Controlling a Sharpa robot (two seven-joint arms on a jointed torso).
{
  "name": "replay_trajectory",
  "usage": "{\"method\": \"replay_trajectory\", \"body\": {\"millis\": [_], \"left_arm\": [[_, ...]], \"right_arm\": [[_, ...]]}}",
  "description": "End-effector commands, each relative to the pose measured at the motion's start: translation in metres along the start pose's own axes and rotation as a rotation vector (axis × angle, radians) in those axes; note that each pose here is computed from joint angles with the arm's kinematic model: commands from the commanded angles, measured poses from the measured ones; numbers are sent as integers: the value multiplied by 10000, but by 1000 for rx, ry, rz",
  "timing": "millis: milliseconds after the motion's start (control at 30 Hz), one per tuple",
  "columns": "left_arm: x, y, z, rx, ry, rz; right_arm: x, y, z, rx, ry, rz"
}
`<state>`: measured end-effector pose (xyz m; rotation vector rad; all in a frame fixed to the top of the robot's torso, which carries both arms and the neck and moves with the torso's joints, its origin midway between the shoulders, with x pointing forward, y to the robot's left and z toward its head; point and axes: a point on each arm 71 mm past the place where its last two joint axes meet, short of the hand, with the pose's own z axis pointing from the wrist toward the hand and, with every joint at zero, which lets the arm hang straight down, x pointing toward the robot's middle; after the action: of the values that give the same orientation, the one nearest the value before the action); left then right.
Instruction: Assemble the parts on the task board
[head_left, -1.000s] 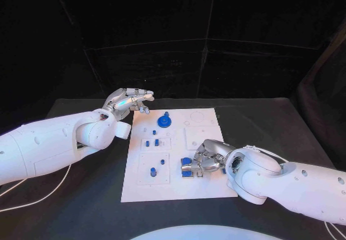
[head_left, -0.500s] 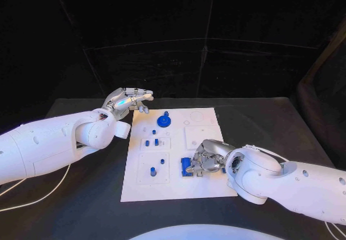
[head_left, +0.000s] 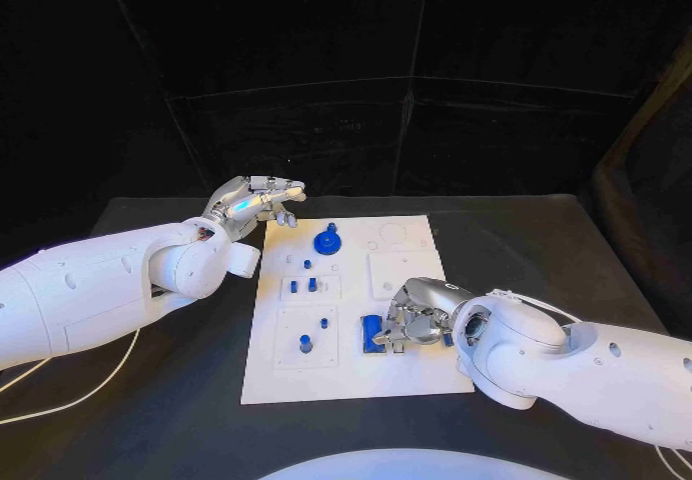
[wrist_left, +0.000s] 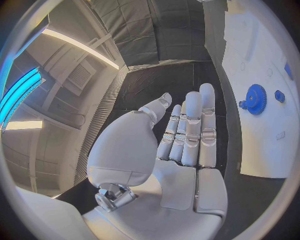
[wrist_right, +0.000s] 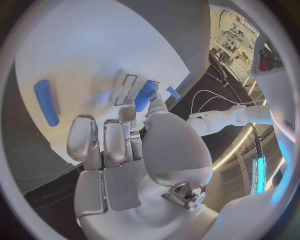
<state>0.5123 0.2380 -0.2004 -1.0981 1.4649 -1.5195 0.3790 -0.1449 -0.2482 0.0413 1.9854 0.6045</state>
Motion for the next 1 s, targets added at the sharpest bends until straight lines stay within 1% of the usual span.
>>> {"method": "replay_trajectory", "body": {"millis": [33, 133, 200, 367, 433, 500, 567, 633, 733, 933, 1000], "left_arm": [[8, -12, 2, 4, 11, -7], [3, -12, -1, 4, 9, -7], [-1, -11, -2, 3, 8, -6], [4, -10, 3, 3, 10, -6], [9, -9, 5, 3, 11, -7], [14, -7, 7, 2, 12, -7], [18, -6, 11, 2, 13, -7], [23, -4, 14, 2, 14, -8], [29, 1, 16, 1, 16, -8], [34, 9, 17, -2, 18, -10], [35, 11, 17, -2, 18, -10]], "right_arm": [[-51, 7, -41, -45, -45, 34], [-104, -55, -116, -56, -73, 68], [-165, -136, -207, -52, -96, 91], [-333, -333, -323, -12, -122, 75], [-381, -435, -368, 18, -112, 50], [-398, -527, -404, 52, -81, 15], [-409, -599, -423, 80, -60, -14], [-418, -650, -430, 100, -51, -35], [-431, -702, -432, 121, -50, -65], [-436, -759, -416, 141, -43, -105], [-426, -776, -401, 149, -28, -129]]}}
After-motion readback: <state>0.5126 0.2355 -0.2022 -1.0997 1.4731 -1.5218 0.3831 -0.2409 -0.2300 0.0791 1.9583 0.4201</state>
